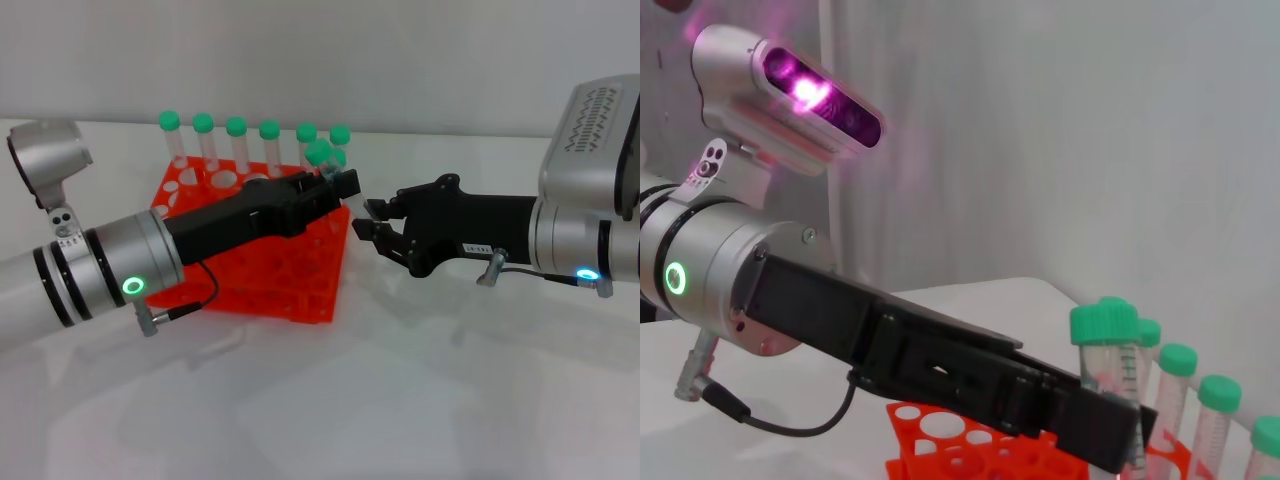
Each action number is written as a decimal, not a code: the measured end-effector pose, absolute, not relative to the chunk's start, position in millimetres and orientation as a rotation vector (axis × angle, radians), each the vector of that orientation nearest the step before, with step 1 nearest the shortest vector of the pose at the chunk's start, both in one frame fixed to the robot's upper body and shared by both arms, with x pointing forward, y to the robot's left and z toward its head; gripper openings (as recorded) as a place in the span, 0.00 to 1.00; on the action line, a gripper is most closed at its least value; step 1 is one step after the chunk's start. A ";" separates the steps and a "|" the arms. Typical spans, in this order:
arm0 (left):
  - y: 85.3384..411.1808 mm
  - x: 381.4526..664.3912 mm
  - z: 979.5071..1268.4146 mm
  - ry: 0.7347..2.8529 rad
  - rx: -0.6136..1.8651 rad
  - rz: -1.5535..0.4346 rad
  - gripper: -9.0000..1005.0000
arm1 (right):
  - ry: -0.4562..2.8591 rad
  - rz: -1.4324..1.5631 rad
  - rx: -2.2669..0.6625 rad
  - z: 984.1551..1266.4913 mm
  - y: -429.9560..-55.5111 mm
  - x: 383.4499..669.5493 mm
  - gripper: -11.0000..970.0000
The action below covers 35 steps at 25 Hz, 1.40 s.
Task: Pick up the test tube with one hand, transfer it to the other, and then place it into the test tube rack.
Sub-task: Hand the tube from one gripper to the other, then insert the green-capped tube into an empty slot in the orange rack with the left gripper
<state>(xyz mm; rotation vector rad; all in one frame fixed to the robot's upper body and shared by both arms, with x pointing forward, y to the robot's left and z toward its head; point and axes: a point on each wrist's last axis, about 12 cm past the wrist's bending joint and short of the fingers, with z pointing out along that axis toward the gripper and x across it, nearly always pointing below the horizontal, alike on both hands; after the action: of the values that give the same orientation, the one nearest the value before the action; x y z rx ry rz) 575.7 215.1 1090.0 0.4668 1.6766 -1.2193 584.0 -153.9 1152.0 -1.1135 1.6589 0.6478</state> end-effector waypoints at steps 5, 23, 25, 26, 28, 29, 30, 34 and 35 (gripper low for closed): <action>214.6 575.4 1089.6 1.677 0.469 -1.219 0.29 | 1.664 0.637 -1.119 1150.1 -155.1 584.1 0.22; 225.4 571.7 1088.9 1.647 0.471 -1.145 0.21 | 1.870 0.568 -0.883 1115.9 -203.2 605.3 0.45; 233.2 567.9 1088.1 1.635 0.468 -1.105 0.21 | 1.887 0.564 -0.852 1112.3 -211.1 603.6 0.53; 237.4 565.8 1087.7 1.626 0.460 -1.086 0.21 | 1.892 0.562 -0.842 1111.1 -213.9 602.7 0.57; 248.2 559.9 1086.0 1.609 0.433 -1.032 0.21 | 1.906 0.559 -0.820 1107.5 -220.1 599.8 0.66; 253.6 557.4 1085.3 1.603 0.418 -1.003 0.21 | 1.911 0.560 -0.813 1106.2 -221.9 598.7 0.70; 257.6 555.4 1084.6 1.601 0.409 -0.981 0.21 | 1.917 0.561 -0.808 1104.4 -223.4 597.4 0.73; 275.8 548.6 1081.6 1.605 0.371 -0.880 0.22 | 1.933 0.568 -0.801 1100.0 -225.7 594.7 0.86; 278.9 547.8 1081.5 1.601 0.369 -0.859 0.22 | 1.938 0.574 -0.802 1098.7 -225.9 593.6 0.90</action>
<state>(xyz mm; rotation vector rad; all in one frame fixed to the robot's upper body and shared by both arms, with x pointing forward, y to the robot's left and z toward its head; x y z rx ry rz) 547.8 278.9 1081.5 0.3690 1.6008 -0.8589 593.6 -225.9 1098.7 -0.8023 1.9380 0.5743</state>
